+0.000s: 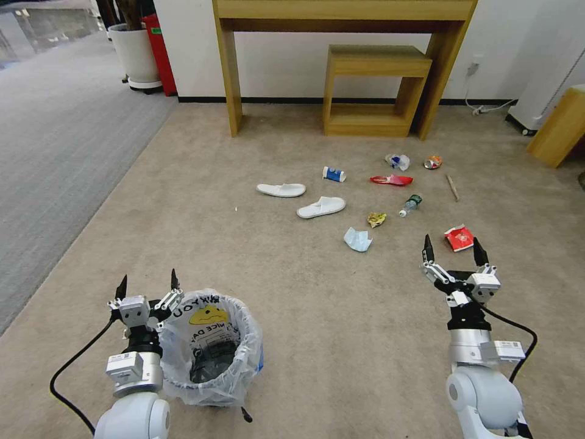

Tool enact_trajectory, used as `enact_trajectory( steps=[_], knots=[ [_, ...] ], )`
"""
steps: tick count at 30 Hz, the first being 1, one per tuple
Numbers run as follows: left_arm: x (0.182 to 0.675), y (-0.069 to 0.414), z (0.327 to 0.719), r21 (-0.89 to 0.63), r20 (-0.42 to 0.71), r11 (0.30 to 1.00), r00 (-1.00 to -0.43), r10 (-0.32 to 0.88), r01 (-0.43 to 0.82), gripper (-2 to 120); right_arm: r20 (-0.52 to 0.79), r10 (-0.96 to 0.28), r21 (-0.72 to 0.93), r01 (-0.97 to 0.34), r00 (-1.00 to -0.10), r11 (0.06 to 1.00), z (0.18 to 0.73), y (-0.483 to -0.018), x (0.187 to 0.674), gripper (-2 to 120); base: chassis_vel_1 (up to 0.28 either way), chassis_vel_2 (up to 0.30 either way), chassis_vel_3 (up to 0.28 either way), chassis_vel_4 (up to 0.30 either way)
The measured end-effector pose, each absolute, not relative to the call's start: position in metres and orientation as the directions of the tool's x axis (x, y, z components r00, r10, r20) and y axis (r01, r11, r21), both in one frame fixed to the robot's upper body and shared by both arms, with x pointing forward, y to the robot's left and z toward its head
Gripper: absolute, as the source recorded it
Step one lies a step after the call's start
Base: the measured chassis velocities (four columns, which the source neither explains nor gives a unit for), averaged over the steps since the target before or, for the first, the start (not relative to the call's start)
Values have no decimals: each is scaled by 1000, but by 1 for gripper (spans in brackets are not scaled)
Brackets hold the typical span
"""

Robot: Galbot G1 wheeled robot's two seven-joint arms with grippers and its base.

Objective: Pick up the trash bin and place the garbage on the floor into it.

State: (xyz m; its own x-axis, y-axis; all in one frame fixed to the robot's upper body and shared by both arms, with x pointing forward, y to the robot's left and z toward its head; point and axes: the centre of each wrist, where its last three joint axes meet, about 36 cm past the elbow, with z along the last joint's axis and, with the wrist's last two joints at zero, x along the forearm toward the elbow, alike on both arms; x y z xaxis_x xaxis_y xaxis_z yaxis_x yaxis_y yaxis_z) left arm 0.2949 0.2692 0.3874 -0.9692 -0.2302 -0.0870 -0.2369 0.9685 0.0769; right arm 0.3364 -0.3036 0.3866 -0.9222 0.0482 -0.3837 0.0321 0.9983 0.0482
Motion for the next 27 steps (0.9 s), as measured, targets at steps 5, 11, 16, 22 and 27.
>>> enact_trajectory(
  steps=[5,11,16,22,27],
  knots=[
    [295,270,387,76,-79,968,-969,-233,-239,100,-376,44,46,28,-926,999,388,-304,335,100,0,0,0,0],
    [294,271,390,78,-47,968,-971,-235,-238,100,-364,44,41,32,-930,999,388,-306,334,100,0,0,0,0],
    [286,271,404,58,55,965,-964,-259,-255,100,-344,46,55,29,-938,998,388,-308,336,100,0,0,0,0],
    [281,279,419,37,147,964,-953,-264,-262,100,-329,45,49,31,-943,998,386,-312,335,100,0,0,0,0],
    [278,282,429,34,193,963,-943,-269,-268,100,-319,45,51,30,-947,998,384,-311,335,100,0,0,0,0]
  ],
)
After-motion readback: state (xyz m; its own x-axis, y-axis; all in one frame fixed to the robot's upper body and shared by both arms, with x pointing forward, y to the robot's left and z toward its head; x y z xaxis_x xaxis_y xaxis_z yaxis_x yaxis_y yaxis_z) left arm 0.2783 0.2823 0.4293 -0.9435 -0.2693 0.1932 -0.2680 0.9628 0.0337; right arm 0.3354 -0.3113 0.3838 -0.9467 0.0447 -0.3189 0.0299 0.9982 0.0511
